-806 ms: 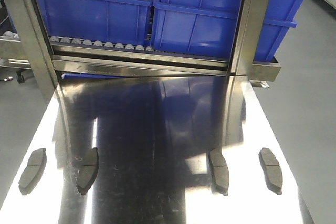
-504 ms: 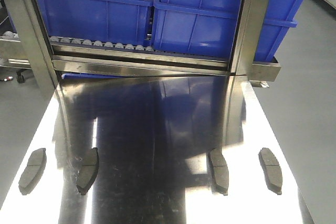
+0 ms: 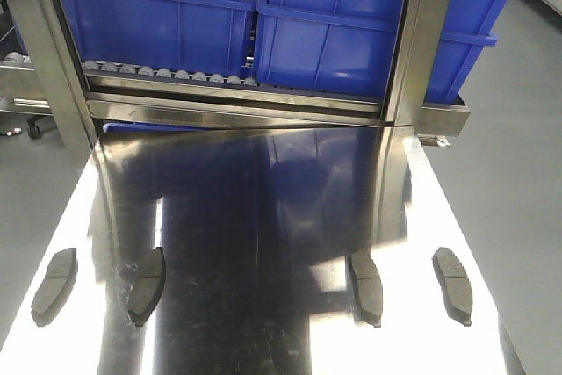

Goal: Move and align brake pads A on conveyor

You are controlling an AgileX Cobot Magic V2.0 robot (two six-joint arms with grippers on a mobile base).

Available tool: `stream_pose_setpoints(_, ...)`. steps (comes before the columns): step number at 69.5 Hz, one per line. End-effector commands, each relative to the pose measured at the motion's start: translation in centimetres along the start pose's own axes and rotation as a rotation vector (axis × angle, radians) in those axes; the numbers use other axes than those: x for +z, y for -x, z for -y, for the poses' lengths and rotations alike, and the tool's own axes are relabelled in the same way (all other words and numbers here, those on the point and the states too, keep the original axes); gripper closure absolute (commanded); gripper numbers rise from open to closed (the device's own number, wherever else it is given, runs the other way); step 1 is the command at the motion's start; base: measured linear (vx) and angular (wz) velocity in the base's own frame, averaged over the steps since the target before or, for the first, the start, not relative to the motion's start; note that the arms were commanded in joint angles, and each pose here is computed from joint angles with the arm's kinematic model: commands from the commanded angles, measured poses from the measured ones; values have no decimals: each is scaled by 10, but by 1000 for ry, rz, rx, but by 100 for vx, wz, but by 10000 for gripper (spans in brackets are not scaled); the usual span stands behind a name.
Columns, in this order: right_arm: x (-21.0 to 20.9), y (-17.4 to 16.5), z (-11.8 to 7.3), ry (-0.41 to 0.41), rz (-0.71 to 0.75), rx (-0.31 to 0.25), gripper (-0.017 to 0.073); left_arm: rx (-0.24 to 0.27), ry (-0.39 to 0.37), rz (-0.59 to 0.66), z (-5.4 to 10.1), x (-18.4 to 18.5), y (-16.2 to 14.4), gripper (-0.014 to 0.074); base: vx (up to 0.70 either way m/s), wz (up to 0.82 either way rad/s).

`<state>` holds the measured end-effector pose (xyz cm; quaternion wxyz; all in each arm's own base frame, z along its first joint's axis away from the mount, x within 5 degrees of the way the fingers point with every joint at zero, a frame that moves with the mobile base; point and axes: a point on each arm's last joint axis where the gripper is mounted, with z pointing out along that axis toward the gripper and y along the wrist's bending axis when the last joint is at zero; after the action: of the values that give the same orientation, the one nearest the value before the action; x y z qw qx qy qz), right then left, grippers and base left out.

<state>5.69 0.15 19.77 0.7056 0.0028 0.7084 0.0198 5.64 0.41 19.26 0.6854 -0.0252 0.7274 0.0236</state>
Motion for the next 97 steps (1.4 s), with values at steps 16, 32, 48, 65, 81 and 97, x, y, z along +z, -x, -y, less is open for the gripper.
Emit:
stream_pose_setpoints(16,-1,5,0,-4,77,-4,566,-12,-1,89,0,0,3,600,0,0)
stream_pose_setpoints(32,-1,5,0,-4,77,-4,566,-21,1,90,0,-5,51,600,0,0)
stream_pose_setpoints(48,-1,5,0,-4,77,-4,566,-20,13,-256,-1,23,100,600,0,0)
stream_pose_setpoints(65,-1,5,0,-4,77,-4,566,-19,15,-382,-1,46,99,563,0,0)
stream_pose_setpoints(81,-1,5,0,-4,77,-4,566,-19,15,-391,-1,46,98,195,0,0)
stream_pose_setpoints(97,-1,5,0,-4,77,-4,566,-19,15,-389,-1,46,98,-122,0,0)
